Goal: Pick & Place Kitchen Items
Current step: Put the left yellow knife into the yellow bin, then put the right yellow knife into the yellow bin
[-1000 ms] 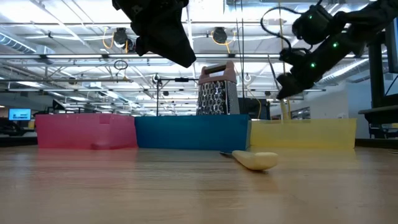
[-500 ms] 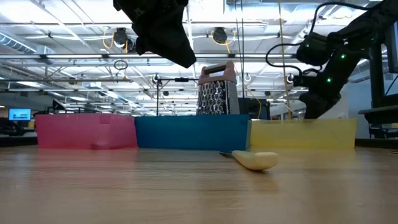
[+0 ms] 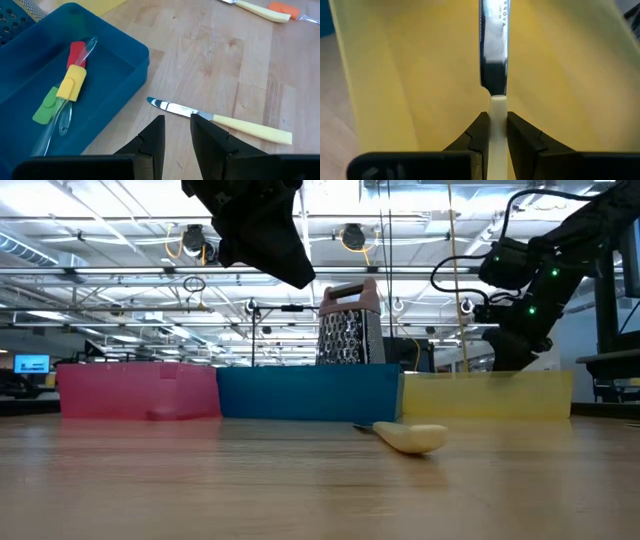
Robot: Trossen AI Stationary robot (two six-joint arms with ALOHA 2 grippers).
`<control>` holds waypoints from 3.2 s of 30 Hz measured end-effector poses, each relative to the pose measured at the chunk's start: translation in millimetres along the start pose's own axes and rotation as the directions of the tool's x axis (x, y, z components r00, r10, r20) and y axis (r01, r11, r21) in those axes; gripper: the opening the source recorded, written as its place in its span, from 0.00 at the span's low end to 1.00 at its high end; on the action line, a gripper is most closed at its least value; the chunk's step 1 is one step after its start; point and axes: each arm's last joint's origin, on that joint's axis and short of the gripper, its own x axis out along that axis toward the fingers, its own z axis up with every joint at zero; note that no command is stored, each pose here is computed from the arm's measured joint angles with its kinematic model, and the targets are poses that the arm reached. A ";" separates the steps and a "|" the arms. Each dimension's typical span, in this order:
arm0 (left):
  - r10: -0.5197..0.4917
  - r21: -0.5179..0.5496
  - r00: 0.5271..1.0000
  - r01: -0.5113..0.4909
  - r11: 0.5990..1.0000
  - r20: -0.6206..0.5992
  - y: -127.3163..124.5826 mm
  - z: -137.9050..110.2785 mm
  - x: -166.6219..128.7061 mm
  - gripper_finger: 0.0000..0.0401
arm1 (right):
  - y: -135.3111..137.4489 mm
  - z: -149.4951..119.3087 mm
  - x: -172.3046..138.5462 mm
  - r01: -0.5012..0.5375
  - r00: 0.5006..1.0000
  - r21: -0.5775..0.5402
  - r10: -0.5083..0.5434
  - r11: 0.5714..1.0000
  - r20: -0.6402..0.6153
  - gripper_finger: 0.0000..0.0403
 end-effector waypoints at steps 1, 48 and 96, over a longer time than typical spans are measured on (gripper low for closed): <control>0.000 0.000 1.000 0.000 1.000 0.000 0.0 0.0 0.0 0.24 | 0.2 -3.0 1.8 0.000 1.000 0.002 0.000 1.000 -0.003 0.10; 0.012 -0.024 1.000 -0.012 1.000 0.001 4.9 2.4 1.9 0.24 | 9.7 -11.4 -0.3 -0.053 0.948 0.011 0.047 0.999 0.315 0.34; 0.058 0.089 0.998 -0.059 0.994 0.017 19.0 9.6 7.6 0.24 | 232.4 -32.9 -126.8 -0.353 0.935 -0.031 0.353 0.935 -0.007 0.32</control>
